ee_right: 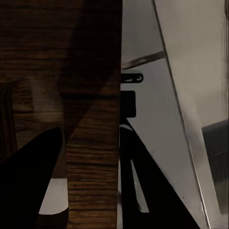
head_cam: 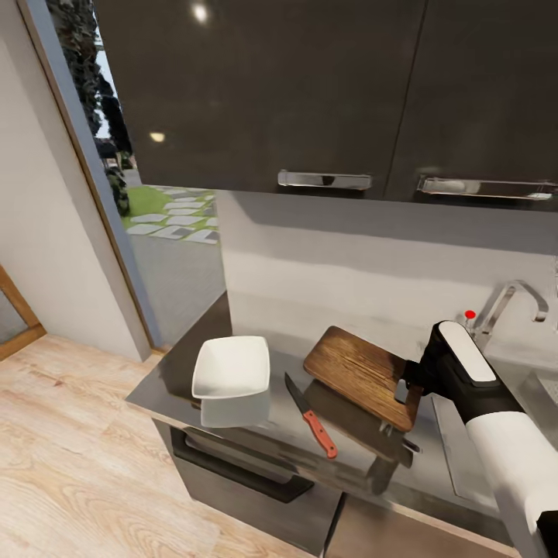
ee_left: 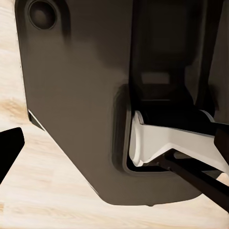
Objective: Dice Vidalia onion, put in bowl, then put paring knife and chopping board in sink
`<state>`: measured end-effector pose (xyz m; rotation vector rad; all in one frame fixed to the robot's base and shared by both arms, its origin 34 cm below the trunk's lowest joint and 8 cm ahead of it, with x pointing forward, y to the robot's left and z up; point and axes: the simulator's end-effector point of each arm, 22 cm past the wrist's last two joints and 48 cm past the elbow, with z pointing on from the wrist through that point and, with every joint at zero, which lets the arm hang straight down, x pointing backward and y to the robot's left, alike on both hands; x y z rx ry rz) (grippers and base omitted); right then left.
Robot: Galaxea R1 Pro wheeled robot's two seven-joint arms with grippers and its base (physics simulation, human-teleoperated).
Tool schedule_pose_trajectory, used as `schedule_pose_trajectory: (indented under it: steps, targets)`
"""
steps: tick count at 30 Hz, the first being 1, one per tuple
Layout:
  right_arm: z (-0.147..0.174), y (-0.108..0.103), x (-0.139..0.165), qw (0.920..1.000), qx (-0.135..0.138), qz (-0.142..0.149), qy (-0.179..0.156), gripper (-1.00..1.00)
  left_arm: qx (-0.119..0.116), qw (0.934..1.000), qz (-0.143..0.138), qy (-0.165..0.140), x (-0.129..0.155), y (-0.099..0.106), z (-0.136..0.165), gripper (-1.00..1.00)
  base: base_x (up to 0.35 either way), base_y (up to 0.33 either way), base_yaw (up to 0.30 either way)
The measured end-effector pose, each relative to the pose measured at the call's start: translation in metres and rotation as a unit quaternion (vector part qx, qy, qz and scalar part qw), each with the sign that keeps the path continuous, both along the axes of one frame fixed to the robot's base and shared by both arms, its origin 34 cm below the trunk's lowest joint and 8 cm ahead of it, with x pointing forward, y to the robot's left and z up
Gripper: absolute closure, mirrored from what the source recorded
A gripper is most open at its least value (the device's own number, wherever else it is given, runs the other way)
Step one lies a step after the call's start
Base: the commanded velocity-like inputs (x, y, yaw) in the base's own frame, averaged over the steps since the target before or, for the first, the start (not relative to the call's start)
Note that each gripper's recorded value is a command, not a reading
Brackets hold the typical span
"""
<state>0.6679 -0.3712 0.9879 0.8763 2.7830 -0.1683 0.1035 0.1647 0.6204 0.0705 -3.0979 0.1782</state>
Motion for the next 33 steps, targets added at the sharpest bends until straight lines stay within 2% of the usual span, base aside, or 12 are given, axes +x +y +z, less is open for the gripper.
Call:
schedule_pose_trajectory:
  steps: [15, 33]
  targets:
    - [0.0005, -0.0008, -0.0003, 1.0000, -0.001, 0.000, 0.000, 1.00, 0.001, 1.0000, 0.000, 0.000, -0.0001, 0.0006, 0.0000, -1.00, -0.014, -0.087, 0.000]
    - [-0.0078, -0.0004, -0.0003, 1.0000, 0.000, -0.002, 0.007, 1.00, 0.001, 1.0000, 0.000, 0.007, -0.0052, 0.0007, 0.0001, -1.00, -0.002, -0.006, 0.000]
